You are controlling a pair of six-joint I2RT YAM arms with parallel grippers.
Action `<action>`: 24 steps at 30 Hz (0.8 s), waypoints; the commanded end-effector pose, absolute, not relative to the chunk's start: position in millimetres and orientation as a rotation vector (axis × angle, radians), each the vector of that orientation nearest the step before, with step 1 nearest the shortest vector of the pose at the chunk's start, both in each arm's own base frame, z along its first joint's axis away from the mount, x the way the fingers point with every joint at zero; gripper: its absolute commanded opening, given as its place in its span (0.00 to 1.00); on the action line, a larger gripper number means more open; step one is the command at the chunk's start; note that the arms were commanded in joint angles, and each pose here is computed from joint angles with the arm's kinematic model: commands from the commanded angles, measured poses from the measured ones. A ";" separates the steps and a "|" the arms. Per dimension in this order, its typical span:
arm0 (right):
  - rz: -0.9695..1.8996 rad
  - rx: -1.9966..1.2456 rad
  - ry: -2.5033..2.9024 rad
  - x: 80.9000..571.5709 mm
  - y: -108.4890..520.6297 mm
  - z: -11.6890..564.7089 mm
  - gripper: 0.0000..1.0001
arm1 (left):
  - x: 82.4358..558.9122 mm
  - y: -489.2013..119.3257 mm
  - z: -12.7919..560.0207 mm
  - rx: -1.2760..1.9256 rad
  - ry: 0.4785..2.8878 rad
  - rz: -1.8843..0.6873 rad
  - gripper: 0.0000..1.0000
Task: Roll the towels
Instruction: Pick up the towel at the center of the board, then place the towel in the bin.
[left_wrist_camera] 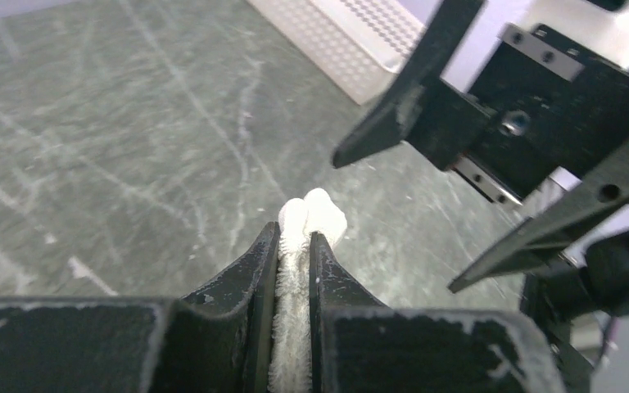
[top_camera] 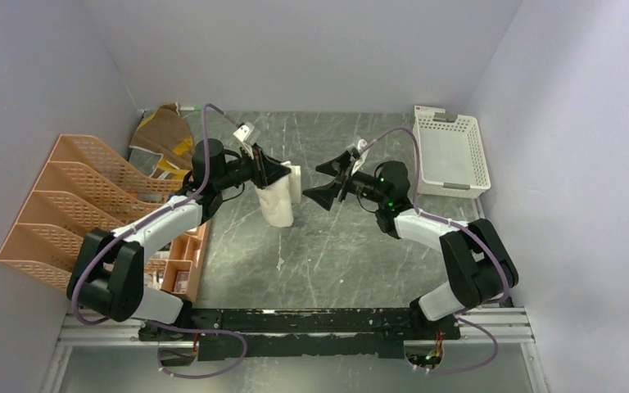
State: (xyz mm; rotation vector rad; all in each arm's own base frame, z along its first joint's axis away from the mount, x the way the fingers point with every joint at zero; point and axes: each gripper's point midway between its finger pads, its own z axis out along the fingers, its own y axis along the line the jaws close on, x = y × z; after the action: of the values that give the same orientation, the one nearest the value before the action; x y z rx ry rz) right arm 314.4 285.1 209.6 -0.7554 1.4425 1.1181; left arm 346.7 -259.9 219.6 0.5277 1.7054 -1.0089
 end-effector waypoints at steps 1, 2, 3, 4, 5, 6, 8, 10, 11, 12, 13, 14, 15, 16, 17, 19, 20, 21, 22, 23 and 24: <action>1.130 -0.854 1.277 304.2 292.2 225.1 1.00 | 319.3 -280.6 258.5 0.784 1.513 -1.178 0.07; 1.168 -0.894 1.246 297.2 295.3 227.2 1.00 | 315.7 -282.4 260.4 0.801 1.501 -1.199 0.07; 1.210 -0.921 1.229 292.2 298.5 228.1 1.00 | 312.5 -283.7 261.9 0.817 1.489 -1.218 0.07; 1.252 -0.944 1.214 288.5 301.6 228.7 1.00 | 309.4 -284.8 264.4 0.832 1.475 -1.234 0.07; 1.302 -0.964 1.207 283.9 304.6 229.2 1.00 | 307.1 -285.7 266.5 0.848 1.461 -1.246 0.07; 1.350 -0.978 1.202 280.8 306.9 228.6 1.00 | 304.7 -286.4 269.1 0.864 1.448 -1.255 0.07; 1.438 -0.993 1.189 272.6 309.1 228.7 1.00 | 302.2 -287.6 273.3 0.887 1.437 -1.270 0.07; 1.497 -0.996 1.132 262.8 308.7 236.0 1.00 | 301.7 -288.5 275.4 0.909 1.436 -1.272 0.07; 1.529 -0.985 1.121 258.7 308.7 237.6 1.00 | 302.0 -288.8 275.8 0.920 1.436 -1.269 0.07; 1.554 -0.975 1.108 255.1 309.0 239.9 1.00 | 302.8 -289.3 277.1 0.927 1.435 -1.267 0.07; 1.579 -0.961 1.114 253.0 310.6 240.0 1.00 | 304.1 -289.6 276.8 0.929 1.437 -1.263 0.07; 1.591 -0.949 1.126 252.7 313.0 239.3 1.00 | 304.6 -289.7 277.0 0.930 1.436 -1.262 0.07; 1.581 -0.943 1.134 253.6 317.0 237.7 1.00 | 305.6 -289.6 276.5 0.925 1.438 -1.258 0.07; 1.557 -0.937 1.155 256.3 321.4 235.3 1.00 | 306.9 -289.5 276.3 0.916 1.440 -1.254 0.07; 1.532 -0.932 1.194 257.8 328.4 230.0 1.00 | 308.0 -289.1 277.2 0.908 1.438 -1.248 0.07; 1.404 -0.942 1.253 262.6 342.6 226.2 1.00 | 312.5 -287.4 277.4 0.879 1.447 -1.221 0.07; 1.313 -0.941 1.307 268.7 349.6 220.6 1.00 | 314.9 -286.4 276.0 0.865 1.457 -1.204 0.07; 1.194 -0.922 1.363 278.4 356.7 216.5 1.00 | 319.4 -284.6 274.6 0.841 1.473 -1.177 0.07; 1.107 -0.940 1.412 280.5 363.5 210.0 1.00 | 323.5 -282.8 273.3 0.819 1.488 -1.147 0.07; 1.046 -0.943 1.446 282.3 368.1 206.3 1.00 | 327.6 -281.3 273.2 0.795 1.497 -1.119 0.07; 1.016 -0.930 1.467 283.7 372.2 206.3 1.00 | 332.6 -279.0 273.1 0.760 1.509 -1.090 0.07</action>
State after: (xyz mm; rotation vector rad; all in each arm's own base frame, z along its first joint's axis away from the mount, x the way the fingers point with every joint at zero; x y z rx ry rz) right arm 255.2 361.2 226.2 -0.9204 1.3246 1.3828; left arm 314.9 -286.5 263.7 0.8310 1.5175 -1.2188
